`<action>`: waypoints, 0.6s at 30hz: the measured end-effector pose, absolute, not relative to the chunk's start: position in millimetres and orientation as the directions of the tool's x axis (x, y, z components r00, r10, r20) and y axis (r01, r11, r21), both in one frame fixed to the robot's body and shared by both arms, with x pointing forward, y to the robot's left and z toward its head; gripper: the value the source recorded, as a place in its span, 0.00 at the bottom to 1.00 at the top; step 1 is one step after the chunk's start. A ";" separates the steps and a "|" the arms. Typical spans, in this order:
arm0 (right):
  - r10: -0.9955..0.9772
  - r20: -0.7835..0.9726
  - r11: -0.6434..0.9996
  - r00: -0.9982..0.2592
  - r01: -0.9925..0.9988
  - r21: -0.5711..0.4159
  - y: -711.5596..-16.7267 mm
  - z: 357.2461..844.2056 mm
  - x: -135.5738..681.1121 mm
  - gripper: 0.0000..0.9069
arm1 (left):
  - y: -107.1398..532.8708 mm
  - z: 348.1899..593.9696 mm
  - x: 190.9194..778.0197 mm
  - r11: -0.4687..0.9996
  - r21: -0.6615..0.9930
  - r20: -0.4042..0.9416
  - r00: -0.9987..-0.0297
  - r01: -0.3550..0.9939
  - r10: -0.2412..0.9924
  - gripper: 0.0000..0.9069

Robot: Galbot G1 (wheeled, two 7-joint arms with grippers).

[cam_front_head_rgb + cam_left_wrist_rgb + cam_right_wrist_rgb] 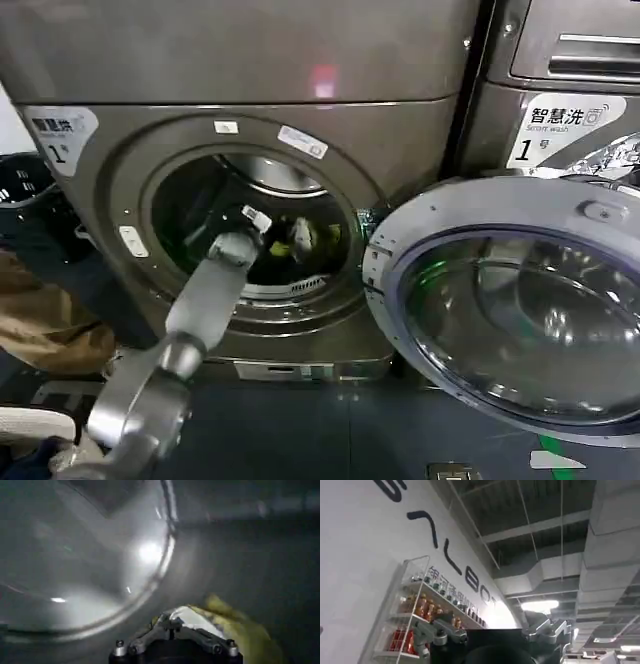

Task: Grasp the clothes from the dryer.

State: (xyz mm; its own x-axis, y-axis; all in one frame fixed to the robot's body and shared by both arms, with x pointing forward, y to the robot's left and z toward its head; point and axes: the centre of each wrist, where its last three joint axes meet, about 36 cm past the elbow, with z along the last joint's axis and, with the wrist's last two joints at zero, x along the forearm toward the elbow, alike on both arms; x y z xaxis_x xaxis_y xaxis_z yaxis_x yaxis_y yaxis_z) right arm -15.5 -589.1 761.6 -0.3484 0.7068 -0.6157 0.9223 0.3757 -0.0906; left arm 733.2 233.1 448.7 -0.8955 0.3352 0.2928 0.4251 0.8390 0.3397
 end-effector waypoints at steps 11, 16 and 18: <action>0.705 -0.612 0.372 -0.357 0.922 -0.109 -586.7 759.7 -11.2 1.00 | 209.5 458.1 693.6 0.986 0.033 -0.174 -0.970 0.165 0.168 0.00; 0.704 -0.615 0.367 -0.357 0.923 -0.116 -586.3 759.8 -12.7 1.00 | 200.2 458.5 676.5 0.992 0.003 -0.271 -0.955 0.124 0.121 0.00; 0.702 -0.619 0.364 -0.353 0.924 -0.114 -586.9 760.1 -14.2 1.00 | 199.9 458.6 673.2 0.994 0.000 -0.292 -0.950 0.112 0.107 0.00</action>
